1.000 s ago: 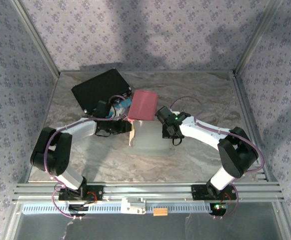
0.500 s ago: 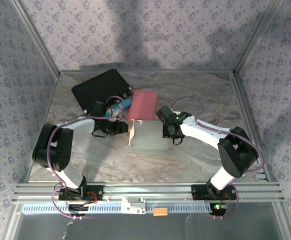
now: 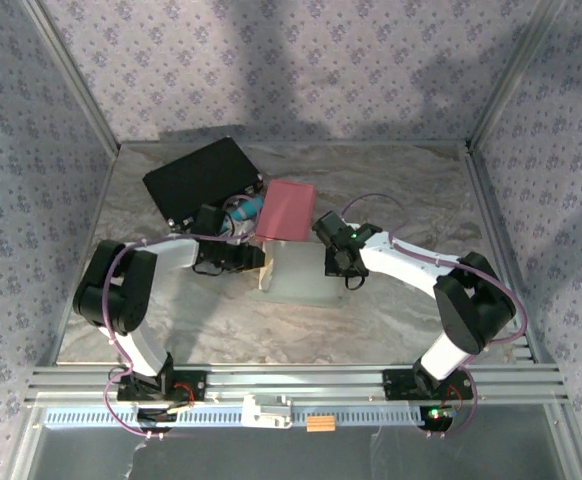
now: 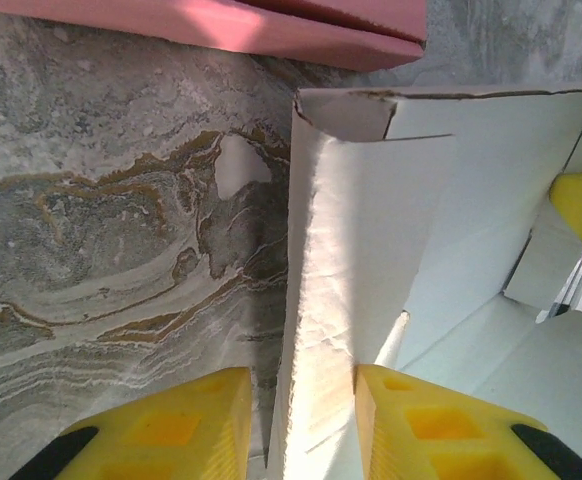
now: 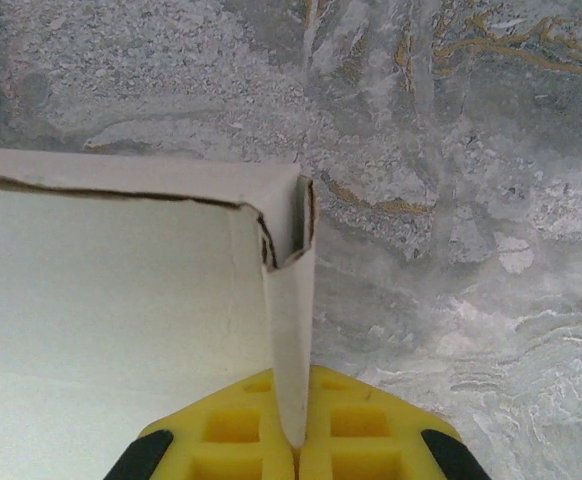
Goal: Fold the paper box
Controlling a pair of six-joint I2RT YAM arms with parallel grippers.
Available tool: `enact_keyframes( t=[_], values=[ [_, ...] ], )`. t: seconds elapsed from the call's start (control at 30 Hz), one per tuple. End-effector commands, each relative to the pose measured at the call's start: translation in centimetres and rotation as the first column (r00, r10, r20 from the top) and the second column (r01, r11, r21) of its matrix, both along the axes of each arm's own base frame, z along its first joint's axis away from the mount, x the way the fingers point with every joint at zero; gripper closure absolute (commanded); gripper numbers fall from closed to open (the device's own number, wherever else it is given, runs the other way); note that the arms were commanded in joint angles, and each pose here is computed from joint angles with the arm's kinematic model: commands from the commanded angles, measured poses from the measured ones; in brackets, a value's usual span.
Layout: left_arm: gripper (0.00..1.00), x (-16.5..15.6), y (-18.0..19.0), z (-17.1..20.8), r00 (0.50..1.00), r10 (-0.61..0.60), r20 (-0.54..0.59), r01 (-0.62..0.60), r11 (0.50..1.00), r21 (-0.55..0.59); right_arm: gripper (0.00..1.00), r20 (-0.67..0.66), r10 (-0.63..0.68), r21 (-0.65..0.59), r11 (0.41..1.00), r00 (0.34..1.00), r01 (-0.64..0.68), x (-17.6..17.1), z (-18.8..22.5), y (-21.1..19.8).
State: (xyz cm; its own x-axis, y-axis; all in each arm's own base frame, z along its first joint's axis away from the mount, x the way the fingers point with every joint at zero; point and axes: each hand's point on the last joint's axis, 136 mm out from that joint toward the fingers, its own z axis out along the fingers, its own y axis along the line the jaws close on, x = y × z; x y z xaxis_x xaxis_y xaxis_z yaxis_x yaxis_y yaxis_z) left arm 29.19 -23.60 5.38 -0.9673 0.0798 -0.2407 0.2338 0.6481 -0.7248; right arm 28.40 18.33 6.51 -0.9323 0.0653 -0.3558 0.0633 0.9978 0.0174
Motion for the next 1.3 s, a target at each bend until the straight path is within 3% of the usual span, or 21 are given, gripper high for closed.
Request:
enact_keyframes(
  t=[0.0, 0.43, 0.7, 0.9, 1.0, 1.27],
  values=[
    [0.67, 0.5, -0.9, 0.7, 1.000, -0.017, 0.013, 0.017, 1.000, 0.007, 1.00, -0.017, 0.006, -0.012, 1.000, 1.000, -0.007, -0.2, -0.4, -0.2],
    [0.67, -0.4, -0.7, -0.3, 0.997, -0.012, 0.077, -0.007, 0.969, 0.247, 1.00, -0.002, 0.016, -0.013, 1.000, 1.000, -0.016, 0.1, -0.2, 0.2],
    [0.79, -0.3, -0.7, -0.4, 0.992, -0.016, 0.126, -0.031, 0.931, 0.363, 1.00, 0.031, 0.043, -0.030, 0.999, 0.999, -0.042, 0.3, 0.5, 0.5],
    [1.00, -0.2, -0.1, -0.1, 0.982, 0.031, 0.185, -0.117, 0.874, 0.471, 1.00, 0.071, 0.062, -0.025, 0.998, 0.996, -0.060, 0.3, 1.0, 1.0],
    [1.00, -0.4, 0.3, 0.2, 0.973, 0.060, 0.224, -0.169, 0.843, 0.510, 1.00, 0.081, 0.070, -0.030, 0.997, 0.994, -0.068, 0.3, 1.2, 1.1],
    [1.00, -0.7, 2.0, 0.8, 0.927, 0.167, 0.336, -0.357, 0.670, 0.651, 1.00, 0.122, 0.093, -0.037, 0.995, 0.988, -0.089, 0.1, 1.6, 1.7]
  ],
)
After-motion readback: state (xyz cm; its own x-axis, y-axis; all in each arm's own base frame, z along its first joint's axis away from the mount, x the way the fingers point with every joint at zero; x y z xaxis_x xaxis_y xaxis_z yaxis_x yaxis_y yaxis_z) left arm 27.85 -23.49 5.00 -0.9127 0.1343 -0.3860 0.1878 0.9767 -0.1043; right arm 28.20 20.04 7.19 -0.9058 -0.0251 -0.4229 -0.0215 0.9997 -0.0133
